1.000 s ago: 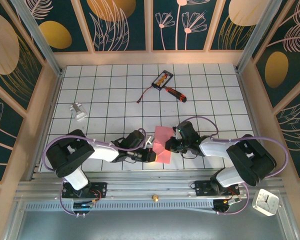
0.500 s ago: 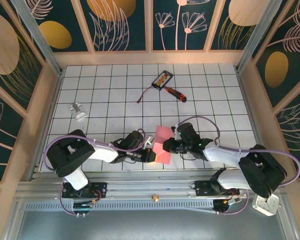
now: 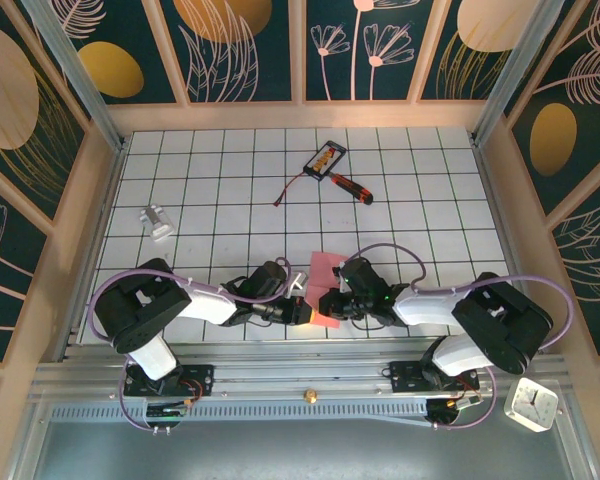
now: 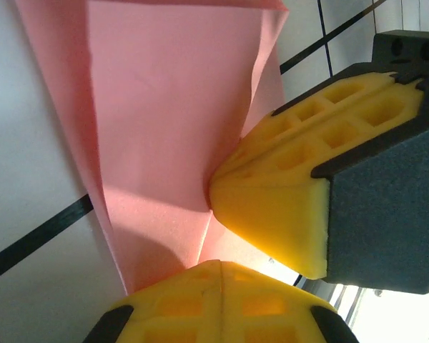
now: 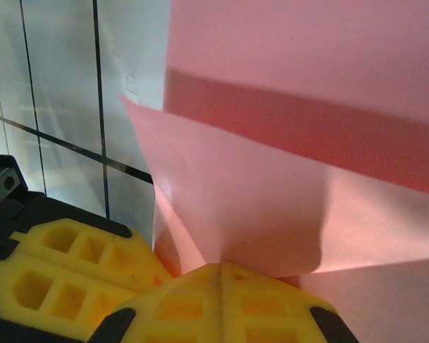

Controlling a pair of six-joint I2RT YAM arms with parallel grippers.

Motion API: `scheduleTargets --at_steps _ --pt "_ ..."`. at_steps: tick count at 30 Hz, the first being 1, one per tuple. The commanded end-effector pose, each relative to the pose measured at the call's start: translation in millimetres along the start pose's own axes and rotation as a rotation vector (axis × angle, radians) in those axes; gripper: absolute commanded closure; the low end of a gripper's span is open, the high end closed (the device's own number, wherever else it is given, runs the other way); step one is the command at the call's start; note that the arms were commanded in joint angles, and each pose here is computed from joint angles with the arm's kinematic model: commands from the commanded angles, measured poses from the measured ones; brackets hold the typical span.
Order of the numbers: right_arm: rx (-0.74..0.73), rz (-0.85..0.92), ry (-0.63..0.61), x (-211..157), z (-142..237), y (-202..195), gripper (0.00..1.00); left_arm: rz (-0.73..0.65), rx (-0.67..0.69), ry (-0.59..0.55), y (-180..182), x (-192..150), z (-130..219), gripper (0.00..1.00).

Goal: Fold a paper plane with a square sheet of paper (pick it up from the middle)
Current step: Fold the triangle at the bottom-center of the table.

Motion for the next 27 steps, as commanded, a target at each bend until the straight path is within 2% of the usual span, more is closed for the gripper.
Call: scheduleTargets --at_steps 1,13,20,27 --pt "-0.033 -0.006 -0.023 6 -2 -4 1.0 0.081 0.199 0.121 48 -26 -5 1.0" --pt "0.076 0.007 -0.059 17 5 9 1.0 0.075 0.226 0.147 54 -29 -7 1.0" --pt "0.033 0.0 -0.017 13 -5 -1 1.0 0.073 0.227 0.146 53 -29 -7 1.0" --pt "-0.022 -0.038 -0.021 15 1 -20 1.0 0.07 0.261 0.164 62 -33 -6 1.0"
Point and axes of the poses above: each hand's point on the last joint's axis, 136 mm out from that joint toward the fingers, its own z axis back along the fingers, its own y axis along the line the jaws close on, x = y × z, the point moved 8 cm from there along z, back along the fingers, and after that the axes turned 15 degrees about z, right-handed, at the moved point
